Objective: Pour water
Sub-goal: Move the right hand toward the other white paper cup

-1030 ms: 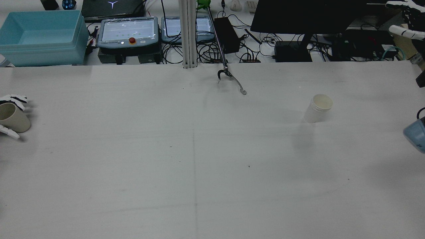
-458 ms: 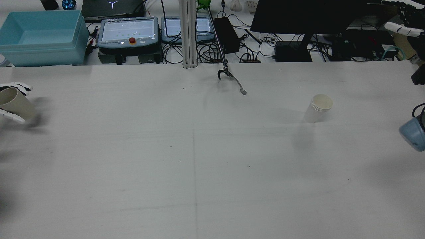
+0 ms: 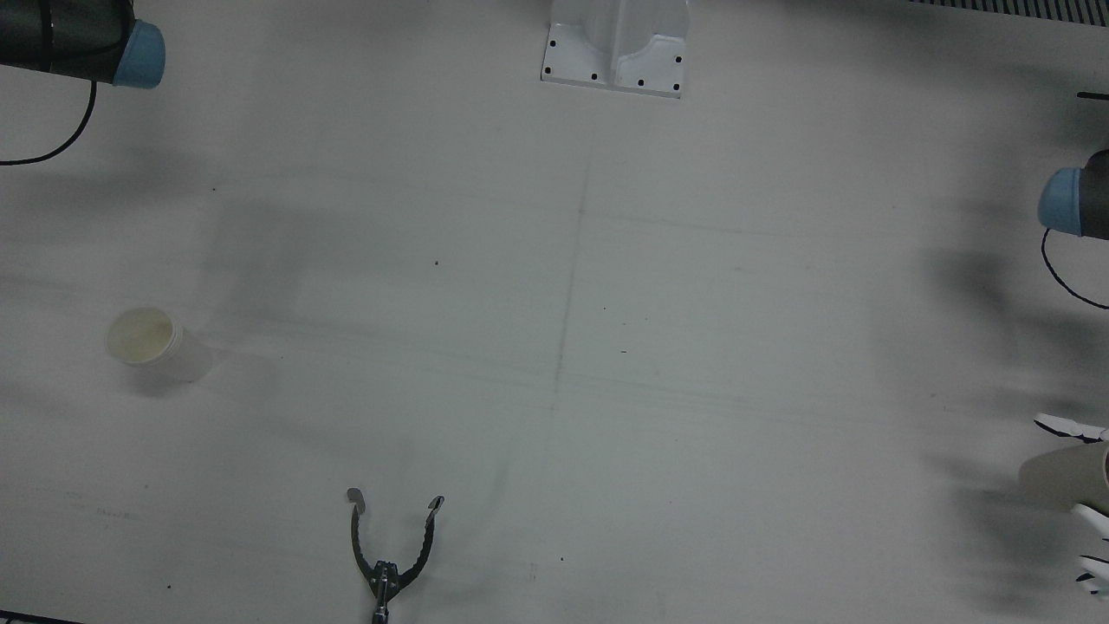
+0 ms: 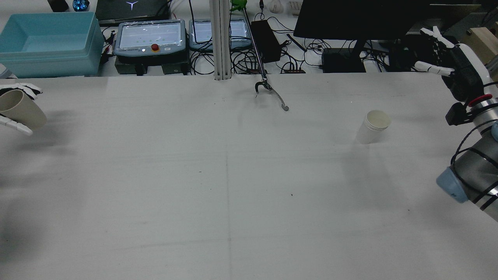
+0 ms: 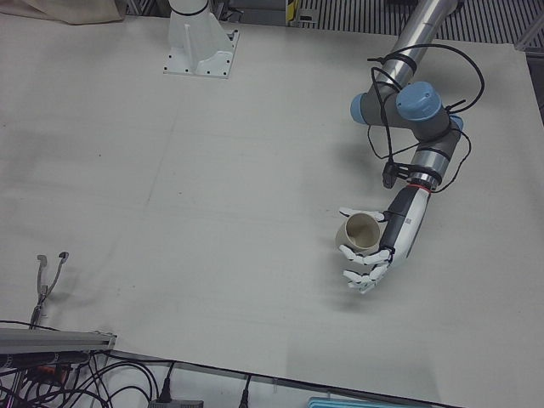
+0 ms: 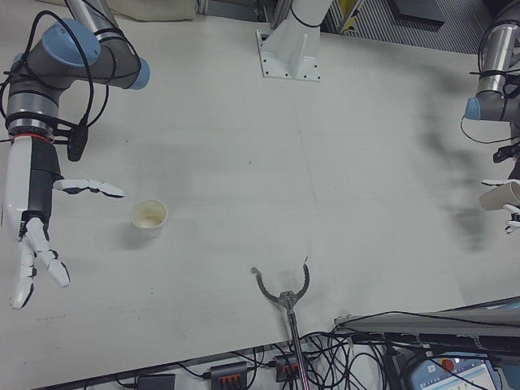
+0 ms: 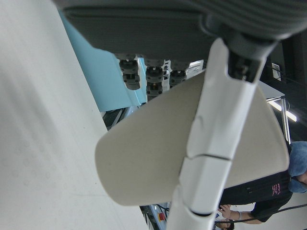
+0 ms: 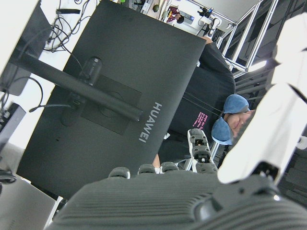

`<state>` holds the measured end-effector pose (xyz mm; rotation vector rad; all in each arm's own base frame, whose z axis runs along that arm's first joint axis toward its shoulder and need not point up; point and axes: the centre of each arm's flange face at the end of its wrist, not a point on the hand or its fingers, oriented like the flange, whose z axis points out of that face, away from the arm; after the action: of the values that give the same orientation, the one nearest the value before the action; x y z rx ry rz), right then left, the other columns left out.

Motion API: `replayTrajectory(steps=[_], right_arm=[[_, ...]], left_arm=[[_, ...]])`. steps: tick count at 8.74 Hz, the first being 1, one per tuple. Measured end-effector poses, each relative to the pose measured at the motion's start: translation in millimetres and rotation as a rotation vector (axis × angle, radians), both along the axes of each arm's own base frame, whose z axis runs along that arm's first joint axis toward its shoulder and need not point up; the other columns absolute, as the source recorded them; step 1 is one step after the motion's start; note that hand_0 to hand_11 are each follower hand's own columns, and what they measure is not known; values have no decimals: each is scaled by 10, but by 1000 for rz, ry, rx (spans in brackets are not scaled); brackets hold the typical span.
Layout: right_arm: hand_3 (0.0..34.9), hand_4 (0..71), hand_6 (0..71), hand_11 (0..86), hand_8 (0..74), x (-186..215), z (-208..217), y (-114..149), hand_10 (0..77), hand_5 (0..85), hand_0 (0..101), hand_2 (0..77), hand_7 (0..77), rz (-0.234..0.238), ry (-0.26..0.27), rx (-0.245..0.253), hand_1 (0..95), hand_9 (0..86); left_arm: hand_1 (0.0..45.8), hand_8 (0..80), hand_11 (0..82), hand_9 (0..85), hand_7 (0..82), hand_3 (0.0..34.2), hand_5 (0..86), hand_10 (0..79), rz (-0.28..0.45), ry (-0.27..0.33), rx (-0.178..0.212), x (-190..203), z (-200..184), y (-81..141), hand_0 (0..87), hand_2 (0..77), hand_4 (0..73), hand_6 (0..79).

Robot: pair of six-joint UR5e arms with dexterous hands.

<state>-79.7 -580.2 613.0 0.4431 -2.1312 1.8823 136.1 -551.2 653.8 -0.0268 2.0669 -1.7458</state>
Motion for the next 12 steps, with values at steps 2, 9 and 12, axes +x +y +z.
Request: replayTrajectory(steps=[2,9,12], right_arm=[[39,0,5,5,5,-598,336,101,0,93,427,147,11,-51,-43,-18,131,5],[84,0,5,5,5,-1396,383,349,0,109,378,142,11,-179,-105,-13,98,5],[102,0,5,5,5,-1535,456,450,0,60,410,131,11,-210,-111,-27,87,5]], left_arm=[[240,147,131,245,409,0,360,82,-6,4,6,-38,-120,-10,801,22,524,175],[235,147,131,251,409,0,360,82,-3,0,2,-28,-113,-2,801,22,518,175],[235,142,136,251,409,0,376,82,-1,-4,-1,-20,-94,3,801,22,502,175]])
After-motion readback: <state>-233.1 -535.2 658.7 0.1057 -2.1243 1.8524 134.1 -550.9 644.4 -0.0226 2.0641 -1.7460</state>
